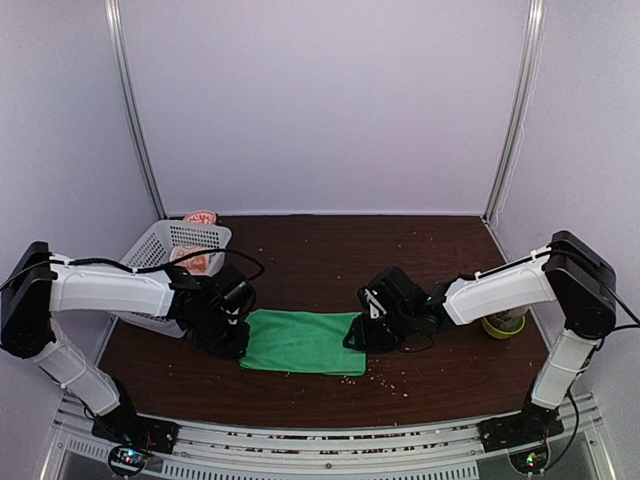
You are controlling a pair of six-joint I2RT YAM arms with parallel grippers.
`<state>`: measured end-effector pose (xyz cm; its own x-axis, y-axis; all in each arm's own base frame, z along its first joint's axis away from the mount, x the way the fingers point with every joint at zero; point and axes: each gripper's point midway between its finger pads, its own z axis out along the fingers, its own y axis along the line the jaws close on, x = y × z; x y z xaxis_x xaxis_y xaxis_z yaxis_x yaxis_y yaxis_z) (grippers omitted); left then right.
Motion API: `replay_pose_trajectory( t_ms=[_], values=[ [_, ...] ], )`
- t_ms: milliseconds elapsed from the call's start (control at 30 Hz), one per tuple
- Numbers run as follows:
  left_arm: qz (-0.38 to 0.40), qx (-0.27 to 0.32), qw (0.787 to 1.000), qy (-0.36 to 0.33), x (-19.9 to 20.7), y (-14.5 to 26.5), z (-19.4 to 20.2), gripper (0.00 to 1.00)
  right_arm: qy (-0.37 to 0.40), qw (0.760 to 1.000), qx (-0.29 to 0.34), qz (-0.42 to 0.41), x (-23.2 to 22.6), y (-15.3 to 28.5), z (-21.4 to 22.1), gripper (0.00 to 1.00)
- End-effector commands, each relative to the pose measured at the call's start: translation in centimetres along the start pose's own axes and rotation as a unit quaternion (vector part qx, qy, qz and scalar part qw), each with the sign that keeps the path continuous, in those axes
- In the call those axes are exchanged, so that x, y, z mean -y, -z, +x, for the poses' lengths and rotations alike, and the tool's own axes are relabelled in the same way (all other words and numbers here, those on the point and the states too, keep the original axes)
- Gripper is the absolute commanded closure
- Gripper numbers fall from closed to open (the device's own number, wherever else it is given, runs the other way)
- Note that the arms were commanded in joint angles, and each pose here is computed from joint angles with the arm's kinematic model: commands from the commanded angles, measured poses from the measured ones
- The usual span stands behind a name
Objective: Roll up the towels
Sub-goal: Adjust the towel at the center of the board.
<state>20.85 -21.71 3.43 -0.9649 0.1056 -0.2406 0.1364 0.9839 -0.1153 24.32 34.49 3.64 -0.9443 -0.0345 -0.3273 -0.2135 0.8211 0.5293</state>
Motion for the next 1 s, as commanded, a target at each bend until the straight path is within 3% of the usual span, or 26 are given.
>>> replay_pose_trajectory(
  t_ms=[0, 167, 267, 467, 667, 967],
  values=[
    [0.016, 0.049, 0.998, -0.032, 0.4, 5.3, -2.4, 0.72, 0.012, 1.000, 0.021, 0.010, -0.5, 1.9, -1.5, 0.56],
    [0.082, 0.138, 0.983, -0.083, 3.4, 12.6, -6.4, 0.68, 0.027, 0.999, 0.048, 0.002, -2.3, 4.6, -3.4, 0.56],
    [0.098, 0.176, 0.974, -0.103, 5.0, 14.0, -8.6, 0.67, 0.025, 0.997, 0.075, 0.015, -2.1, 6.0, -4.4, 0.55],
    [0.121, 0.155, 0.972, -0.130, 9.4, 9.3, -11.3, 0.76, -0.030, 0.994, 0.094, 0.050, 1.3, 6.2, -3.6, 0.56],
    [0.155, 0.113, 0.968, -0.163, 13.8, 4.4, -10.8, 0.84, -0.080, 0.994, 0.076, 0.017, 2.1, 4.8, -1.6, 0.57],
    [0.138, 0.064, 0.974, -0.165, 13.5, -0.5, -7.9, 0.88, -0.126, 0.991, 0.042, -0.011, 2.4, 2.2, 0.5, 0.58]
  ],
)
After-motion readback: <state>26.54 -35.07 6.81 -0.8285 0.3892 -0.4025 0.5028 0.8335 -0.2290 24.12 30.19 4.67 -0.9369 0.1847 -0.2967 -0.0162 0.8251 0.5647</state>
